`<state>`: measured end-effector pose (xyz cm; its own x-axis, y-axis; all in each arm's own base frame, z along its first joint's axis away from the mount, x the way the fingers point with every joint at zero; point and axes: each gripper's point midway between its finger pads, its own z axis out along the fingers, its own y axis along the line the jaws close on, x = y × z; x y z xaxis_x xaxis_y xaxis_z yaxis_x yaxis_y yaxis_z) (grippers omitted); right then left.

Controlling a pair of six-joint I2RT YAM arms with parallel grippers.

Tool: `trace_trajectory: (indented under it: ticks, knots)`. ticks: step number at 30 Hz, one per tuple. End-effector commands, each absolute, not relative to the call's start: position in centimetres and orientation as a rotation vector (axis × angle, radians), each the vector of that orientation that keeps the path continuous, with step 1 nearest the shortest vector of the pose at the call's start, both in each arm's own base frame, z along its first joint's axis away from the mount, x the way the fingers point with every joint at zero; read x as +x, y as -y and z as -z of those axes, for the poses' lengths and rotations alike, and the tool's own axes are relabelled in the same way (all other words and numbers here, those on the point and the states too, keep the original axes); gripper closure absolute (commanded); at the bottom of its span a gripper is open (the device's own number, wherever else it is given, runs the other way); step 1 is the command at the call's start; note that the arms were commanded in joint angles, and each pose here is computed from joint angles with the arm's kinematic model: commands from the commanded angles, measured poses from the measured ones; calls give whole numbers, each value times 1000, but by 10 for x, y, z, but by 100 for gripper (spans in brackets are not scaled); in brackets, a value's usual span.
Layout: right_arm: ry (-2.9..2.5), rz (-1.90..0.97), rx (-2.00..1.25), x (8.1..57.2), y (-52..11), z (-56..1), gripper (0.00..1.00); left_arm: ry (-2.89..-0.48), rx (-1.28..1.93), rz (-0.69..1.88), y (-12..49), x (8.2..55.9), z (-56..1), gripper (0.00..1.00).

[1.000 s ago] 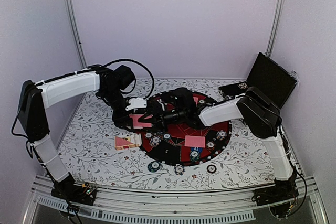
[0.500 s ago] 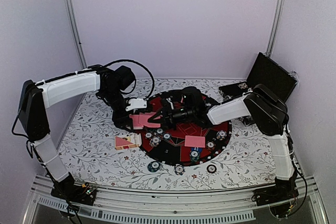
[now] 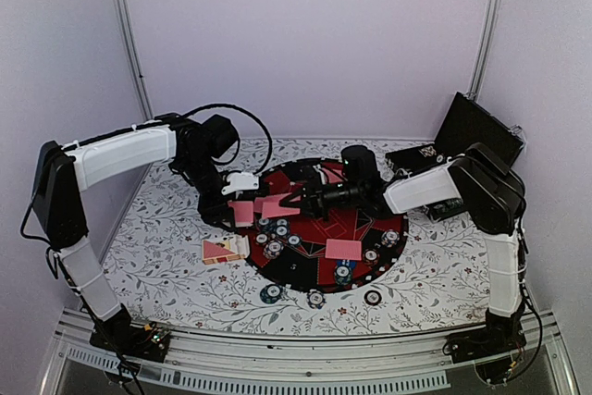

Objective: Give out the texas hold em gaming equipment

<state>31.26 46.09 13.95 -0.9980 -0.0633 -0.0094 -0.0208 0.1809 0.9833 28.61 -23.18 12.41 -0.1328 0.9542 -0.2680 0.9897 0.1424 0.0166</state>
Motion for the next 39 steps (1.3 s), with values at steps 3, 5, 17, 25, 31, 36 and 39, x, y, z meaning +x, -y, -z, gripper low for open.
trace_trajectory:
  ticks: [3, 5, 17, 25, 31, 36, 39]
  knots:
    - [2421, 2083, 98, 356, -446, -168, 92, -2182, 1892, 241, 232, 289, -135, 86]
    - [2450, 2062, 92, 369, -449, -159, 93, -2182, 1893, 244, 232, 288, -135, 86]
    - [2606, 1993, 1, 439, -482, -88, 93, -2188, 1885, 259, 230, 284, -134, 87]
    - [2680, 1943, -32, 460, -499, -47, 90, -2185, 1892, 265, 230, 284, -133, 87]
    - [2715, 1880, -83, 463, -501, -15, 80, -2187, 1891, 275, 231, 284, -132, 87]
    - [2763, 1807, -87, 461, -497, -6, 66, -2189, 1891, 281, 232, 284, -131, 87]
    - [2837, 1750, -58, 460, -489, -17, 53, -2190, 1890, 282, 232, 284, -131, 87]
